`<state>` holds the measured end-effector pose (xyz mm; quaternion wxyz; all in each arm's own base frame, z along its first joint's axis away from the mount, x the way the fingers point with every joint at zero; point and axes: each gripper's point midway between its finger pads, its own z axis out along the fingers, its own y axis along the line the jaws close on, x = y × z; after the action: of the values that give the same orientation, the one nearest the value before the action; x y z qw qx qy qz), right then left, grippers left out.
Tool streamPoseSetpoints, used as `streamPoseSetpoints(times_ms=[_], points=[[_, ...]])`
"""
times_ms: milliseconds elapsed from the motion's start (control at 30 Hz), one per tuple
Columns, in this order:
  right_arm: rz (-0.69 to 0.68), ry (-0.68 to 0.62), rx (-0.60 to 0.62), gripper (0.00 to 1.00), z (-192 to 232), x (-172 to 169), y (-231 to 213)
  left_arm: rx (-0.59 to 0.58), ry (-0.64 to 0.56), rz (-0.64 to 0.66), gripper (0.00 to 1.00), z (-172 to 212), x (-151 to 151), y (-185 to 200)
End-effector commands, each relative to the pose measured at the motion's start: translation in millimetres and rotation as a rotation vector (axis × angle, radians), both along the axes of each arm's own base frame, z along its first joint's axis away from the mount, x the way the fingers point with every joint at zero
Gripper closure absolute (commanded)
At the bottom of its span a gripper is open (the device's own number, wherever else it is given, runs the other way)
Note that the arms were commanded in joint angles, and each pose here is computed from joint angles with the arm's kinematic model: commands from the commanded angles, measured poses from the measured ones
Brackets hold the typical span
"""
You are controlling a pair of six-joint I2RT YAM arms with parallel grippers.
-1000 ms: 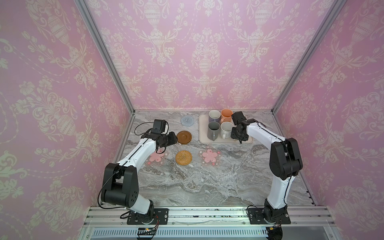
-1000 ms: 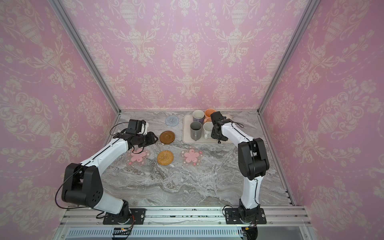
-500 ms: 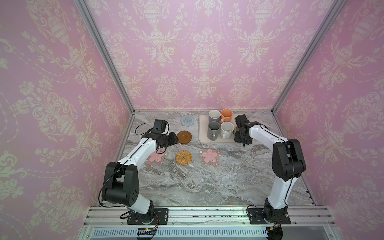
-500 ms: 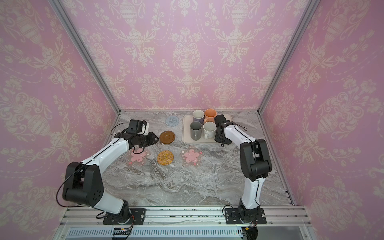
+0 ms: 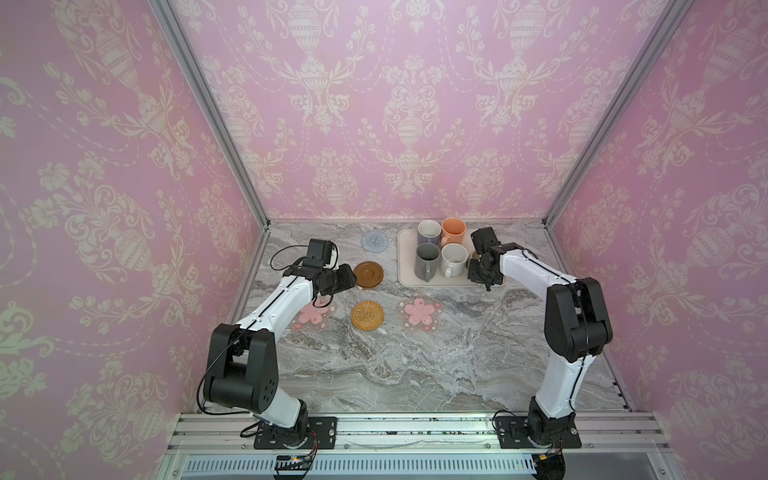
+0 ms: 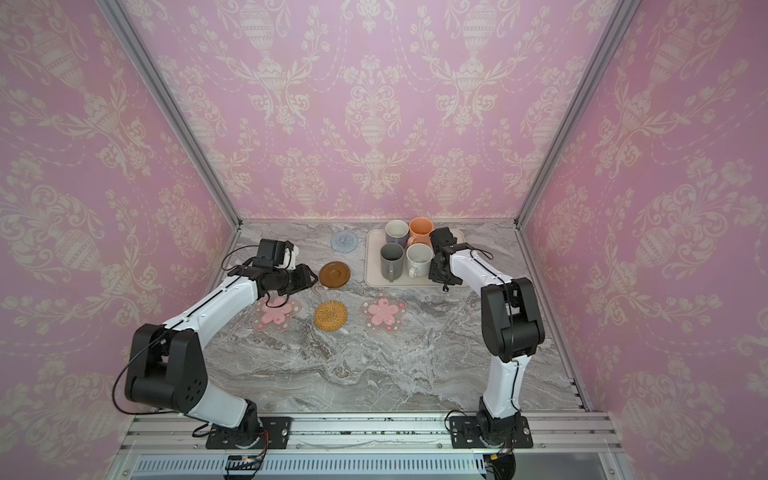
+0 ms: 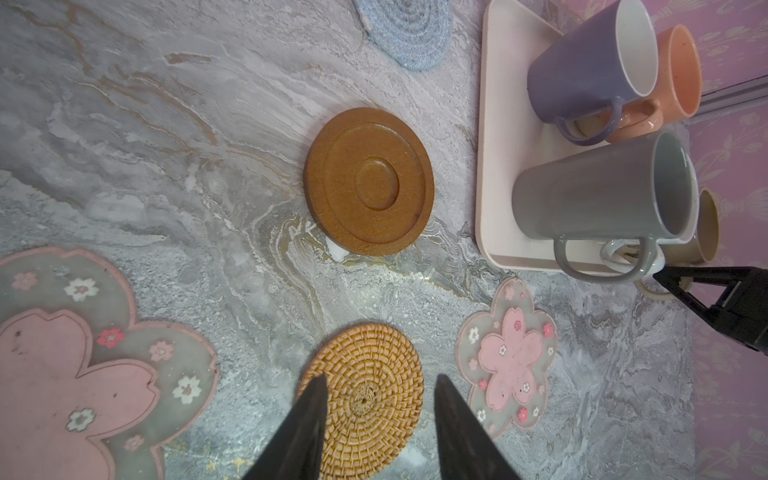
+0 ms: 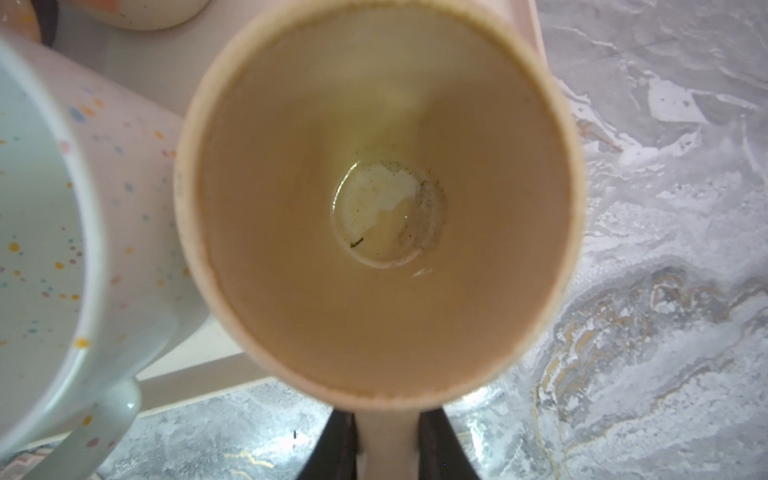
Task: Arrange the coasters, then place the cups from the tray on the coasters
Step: 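Lower the right gripper into the cream mug and grasp its rim, then lift the cream mug off the tray toward the robot with the right gripper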
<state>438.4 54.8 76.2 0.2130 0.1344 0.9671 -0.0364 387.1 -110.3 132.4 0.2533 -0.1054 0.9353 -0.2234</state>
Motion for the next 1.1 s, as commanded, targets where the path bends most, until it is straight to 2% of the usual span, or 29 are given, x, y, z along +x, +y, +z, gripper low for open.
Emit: streamPoseSetpoints(times_ms=[0, 200, 567, 867, 1067], points=[[0.019, -0.025, 0.028, 0.85, 2.9, 5.9, 2.1, -0.024, -0.039, 0.013, 0.55, 22.1, 0.6, 0.8], [0.038, -0.018, 0.033, 1.00, 0.5, 4.3, 4.1, -0.026, -0.039, 0.020, 0.55, 24.9, -2.1, 1.7], [0.053, -0.078, 0.025, 1.00, 19.7, -5.5, 0.4, -0.016, -0.063, 0.032, 0.56, 38.3, -12.0, 6.3], [0.067, -0.205, 0.025, 1.00, 67.0, -13.6, -2.7, -0.025, -0.078, 0.050, 0.55, 46.5, -19.1, 8.6], [0.120, -0.258, 0.047, 1.00, 89.4, -28.9, 14.0, -0.021, -0.084, 0.057, 0.55, 51.5, -24.1, 10.8]])
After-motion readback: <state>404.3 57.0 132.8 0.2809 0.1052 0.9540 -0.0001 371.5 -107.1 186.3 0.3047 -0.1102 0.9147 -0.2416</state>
